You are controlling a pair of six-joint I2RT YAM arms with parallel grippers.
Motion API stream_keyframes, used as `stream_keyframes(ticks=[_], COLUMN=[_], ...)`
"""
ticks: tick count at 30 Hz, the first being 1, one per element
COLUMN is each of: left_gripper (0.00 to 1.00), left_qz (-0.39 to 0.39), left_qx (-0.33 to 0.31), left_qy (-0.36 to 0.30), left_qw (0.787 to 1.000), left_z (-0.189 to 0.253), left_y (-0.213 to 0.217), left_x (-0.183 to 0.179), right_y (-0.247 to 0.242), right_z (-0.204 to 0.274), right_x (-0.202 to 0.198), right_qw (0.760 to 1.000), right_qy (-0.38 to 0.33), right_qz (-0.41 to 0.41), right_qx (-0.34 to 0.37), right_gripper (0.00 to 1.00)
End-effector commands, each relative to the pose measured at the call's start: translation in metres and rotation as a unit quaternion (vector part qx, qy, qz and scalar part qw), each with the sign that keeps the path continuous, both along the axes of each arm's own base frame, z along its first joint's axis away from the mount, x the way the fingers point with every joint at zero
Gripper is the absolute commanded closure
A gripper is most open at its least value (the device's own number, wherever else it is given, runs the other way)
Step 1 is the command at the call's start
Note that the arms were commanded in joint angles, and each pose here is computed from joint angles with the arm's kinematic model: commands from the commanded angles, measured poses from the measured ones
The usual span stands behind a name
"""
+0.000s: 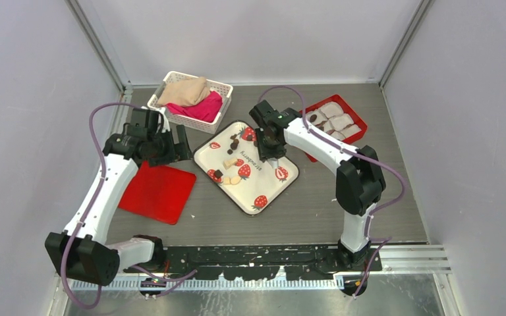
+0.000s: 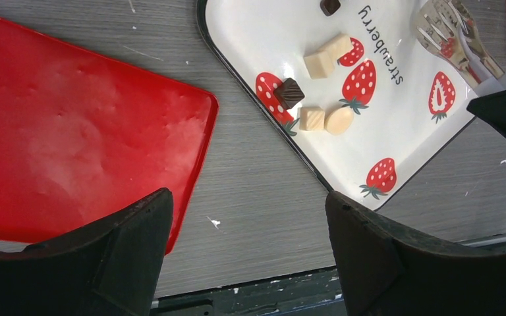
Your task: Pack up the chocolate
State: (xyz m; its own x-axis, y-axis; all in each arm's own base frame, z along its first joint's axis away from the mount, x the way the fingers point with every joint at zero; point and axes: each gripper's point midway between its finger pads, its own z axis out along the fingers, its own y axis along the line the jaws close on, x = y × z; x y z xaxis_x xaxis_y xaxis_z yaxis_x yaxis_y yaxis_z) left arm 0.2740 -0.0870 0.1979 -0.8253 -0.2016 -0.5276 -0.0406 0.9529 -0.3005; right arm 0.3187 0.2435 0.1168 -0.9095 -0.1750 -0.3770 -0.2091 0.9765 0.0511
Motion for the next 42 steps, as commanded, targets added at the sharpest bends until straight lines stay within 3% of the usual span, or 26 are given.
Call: stream_keyframes(ticks=[1, 22, 30, 42], left_gripper=[0.14, 0.14, 0.14, 0.14], left_qz=[0.003, 0.015, 0.018, 0.021], left_qx=[0.009, 0.01, 0.006, 0.005], left_qy=[-0.034, -0.043, -0.042, -0.042], left_qw=[0.999, 0.999, 0.999, 0.999], left_z=[0.013, 0.015, 0.014, 0.014], left_y=[0.006, 0.009, 0.008, 0.008], left_x=[0.002, 0.001, 0.001, -0.001], right_y=[0.015, 0.025, 0.025, 0.027], right_z=[0.004, -0.01, 0.0, 0.058], right_x=[0.016, 0.038, 0.038, 0.034], right_qw=[0.999, 1.0, 0.999, 0.996], right_qy=[-0.031, -0.027, -0.034, -0.069], right_qz=[-0.005, 0.011, 0.018, 0.031], right_qx=[0.023, -0.005, -0.003, 0.038], right_gripper=[0.58, 0.52, 0.75, 0.89])
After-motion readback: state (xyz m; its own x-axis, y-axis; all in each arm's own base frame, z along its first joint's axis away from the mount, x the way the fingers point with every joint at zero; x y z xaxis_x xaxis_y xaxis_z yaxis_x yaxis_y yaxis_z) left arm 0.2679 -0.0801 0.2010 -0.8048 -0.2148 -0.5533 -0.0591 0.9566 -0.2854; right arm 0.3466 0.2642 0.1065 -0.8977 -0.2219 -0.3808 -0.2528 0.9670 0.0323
